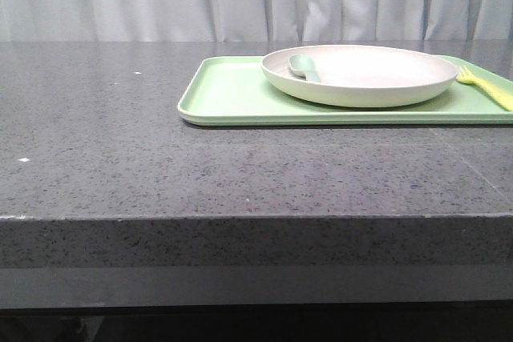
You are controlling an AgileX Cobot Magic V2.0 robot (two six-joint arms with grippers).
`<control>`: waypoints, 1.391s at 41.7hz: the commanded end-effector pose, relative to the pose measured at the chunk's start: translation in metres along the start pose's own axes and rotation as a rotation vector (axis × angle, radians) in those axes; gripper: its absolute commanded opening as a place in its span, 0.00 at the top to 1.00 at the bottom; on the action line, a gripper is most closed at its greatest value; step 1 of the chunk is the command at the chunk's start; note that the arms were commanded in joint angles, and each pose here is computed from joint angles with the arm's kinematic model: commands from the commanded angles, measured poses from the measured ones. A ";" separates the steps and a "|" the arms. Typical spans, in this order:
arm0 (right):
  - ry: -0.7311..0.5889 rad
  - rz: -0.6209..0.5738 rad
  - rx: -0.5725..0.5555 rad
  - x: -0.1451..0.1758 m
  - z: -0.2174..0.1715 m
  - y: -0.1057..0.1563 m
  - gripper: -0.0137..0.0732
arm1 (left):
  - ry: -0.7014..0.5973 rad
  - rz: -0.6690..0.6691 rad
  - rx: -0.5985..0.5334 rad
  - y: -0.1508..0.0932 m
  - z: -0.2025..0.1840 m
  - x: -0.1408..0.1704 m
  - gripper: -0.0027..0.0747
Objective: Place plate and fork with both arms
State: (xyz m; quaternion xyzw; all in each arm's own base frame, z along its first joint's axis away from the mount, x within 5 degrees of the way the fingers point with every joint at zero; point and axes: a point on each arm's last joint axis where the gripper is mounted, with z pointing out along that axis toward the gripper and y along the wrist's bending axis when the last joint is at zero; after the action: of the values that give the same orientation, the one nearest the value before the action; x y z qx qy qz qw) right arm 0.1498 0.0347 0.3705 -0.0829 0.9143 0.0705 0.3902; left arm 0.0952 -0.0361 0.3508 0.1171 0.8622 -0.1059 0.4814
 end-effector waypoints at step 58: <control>-0.276 -0.020 -0.002 0.048 -0.044 0.000 0.92 | -0.105 -0.015 -0.084 0.007 -0.005 -0.014 0.99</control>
State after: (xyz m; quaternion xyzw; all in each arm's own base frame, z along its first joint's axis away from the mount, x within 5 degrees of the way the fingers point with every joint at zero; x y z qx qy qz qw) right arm 0.0835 0.0212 0.3538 -0.0831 0.8716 0.0767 0.4769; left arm 0.0983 -0.0282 0.3519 0.0884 0.8624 -0.0702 0.4936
